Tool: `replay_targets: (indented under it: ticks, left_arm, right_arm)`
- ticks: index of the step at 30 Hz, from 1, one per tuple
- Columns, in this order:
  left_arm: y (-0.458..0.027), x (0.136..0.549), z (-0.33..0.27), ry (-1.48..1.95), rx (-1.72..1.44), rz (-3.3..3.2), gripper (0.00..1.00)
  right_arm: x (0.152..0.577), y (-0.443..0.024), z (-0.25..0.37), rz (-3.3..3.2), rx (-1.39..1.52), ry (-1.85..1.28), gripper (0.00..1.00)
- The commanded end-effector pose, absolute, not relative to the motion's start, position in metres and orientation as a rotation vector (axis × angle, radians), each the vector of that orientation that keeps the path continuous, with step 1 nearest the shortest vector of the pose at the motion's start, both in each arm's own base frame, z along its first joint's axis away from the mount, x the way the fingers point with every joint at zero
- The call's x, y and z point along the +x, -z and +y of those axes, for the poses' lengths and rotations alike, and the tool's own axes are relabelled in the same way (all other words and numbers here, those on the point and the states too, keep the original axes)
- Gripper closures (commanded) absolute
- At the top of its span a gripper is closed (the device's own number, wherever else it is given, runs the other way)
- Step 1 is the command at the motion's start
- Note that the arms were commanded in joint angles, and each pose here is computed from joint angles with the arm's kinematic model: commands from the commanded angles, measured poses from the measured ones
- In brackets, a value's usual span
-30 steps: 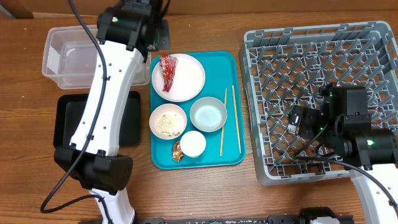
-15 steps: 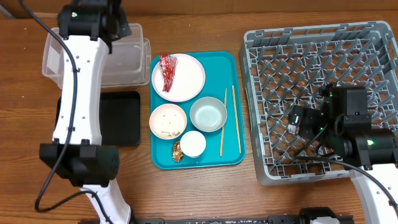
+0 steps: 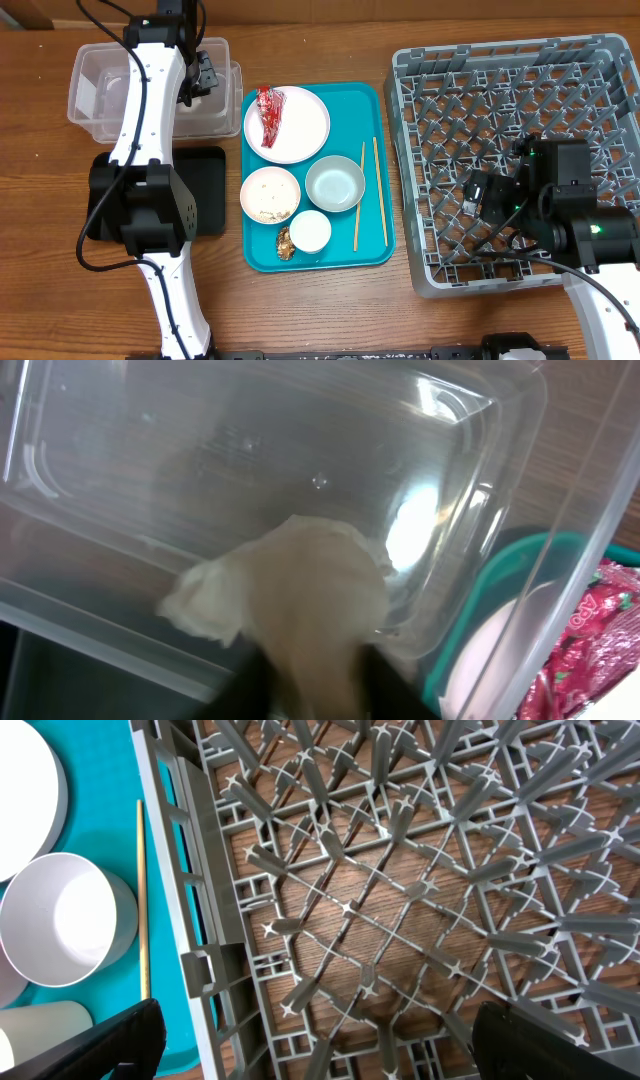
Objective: Sort waste into correct bins and load items into the dishwasher
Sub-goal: 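Return the left gripper to the plate and grasp the red wrapper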
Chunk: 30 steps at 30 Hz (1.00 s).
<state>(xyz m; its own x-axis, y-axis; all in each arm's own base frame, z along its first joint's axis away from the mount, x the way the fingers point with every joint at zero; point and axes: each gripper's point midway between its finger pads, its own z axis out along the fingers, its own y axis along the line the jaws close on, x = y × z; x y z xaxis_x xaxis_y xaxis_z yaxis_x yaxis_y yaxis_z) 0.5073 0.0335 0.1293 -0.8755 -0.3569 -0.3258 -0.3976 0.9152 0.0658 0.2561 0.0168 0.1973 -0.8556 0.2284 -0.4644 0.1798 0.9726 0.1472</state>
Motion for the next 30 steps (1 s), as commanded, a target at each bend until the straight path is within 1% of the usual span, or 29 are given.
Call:
replay_targets:
  ticks: [1, 3, 4, 9, 11, 13, 18, 22, 30]
  left_arm:
    - [-0.156, 0.512, 0.034, -0.127, -0.579, 2.702, 0.42]
    - [-0.176, 0.514, 0.033, -0.108, -0.574, 2.656, 0.35]
    - [-0.188, 0.516, 0.032, -0.097, -0.568, 2.629, 0.34]
    - [-0.249, 0.516, 0.000, 0.040, -0.452, 2.511, 0.32]
    - [-0.264, 0.514, -0.021, 0.096, -0.362, 2.492, 0.33]
    - [-0.266, 0.512, -0.041, 0.111, -0.291, 2.499, 0.33]
    - [-0.241, 0.504, -0.087, 0.110, -0.152, 2.591, 0.32]
    - [-0.202, 0.498, -0.110, 0.080, -0.091, 2.701, 0.32]
    - [-0.130, 0.487, -0.116, 0.004, -0.071, 2.903, 0.32]
  right_arm:
    - [0.259, -0.209, 0.017, 2.590, 0.282, -0.136, 0.00]
    - [0.258, -0.209, 0.017, 2.593, 0.282, -0.135, 0.00]
    - [0.258, -0.209, 0.017, 2.594, 0.282, -0.135, 0.00]
    - [0.258, -0.209, 0.017, 2.594, 0.282, -0.135, 0.00]
    - [0.258, -0.209, 0.017, 2.594, 0.282, -0.135, 0.00]
    - [0.258, -0.209, 0.017, 2.594, 0.282, -0.135, 0.00]
    - [0.258, -0.209, 0.017, 2.594, 0.282, -0.135, 0.00]
    - [0.257, -0.208, 0.017, 2.598, 0.283, -0.134, 0.00]
    - [0.257, -0.208, 0.017, 2.598, 0.282, -0.134, 0.00]
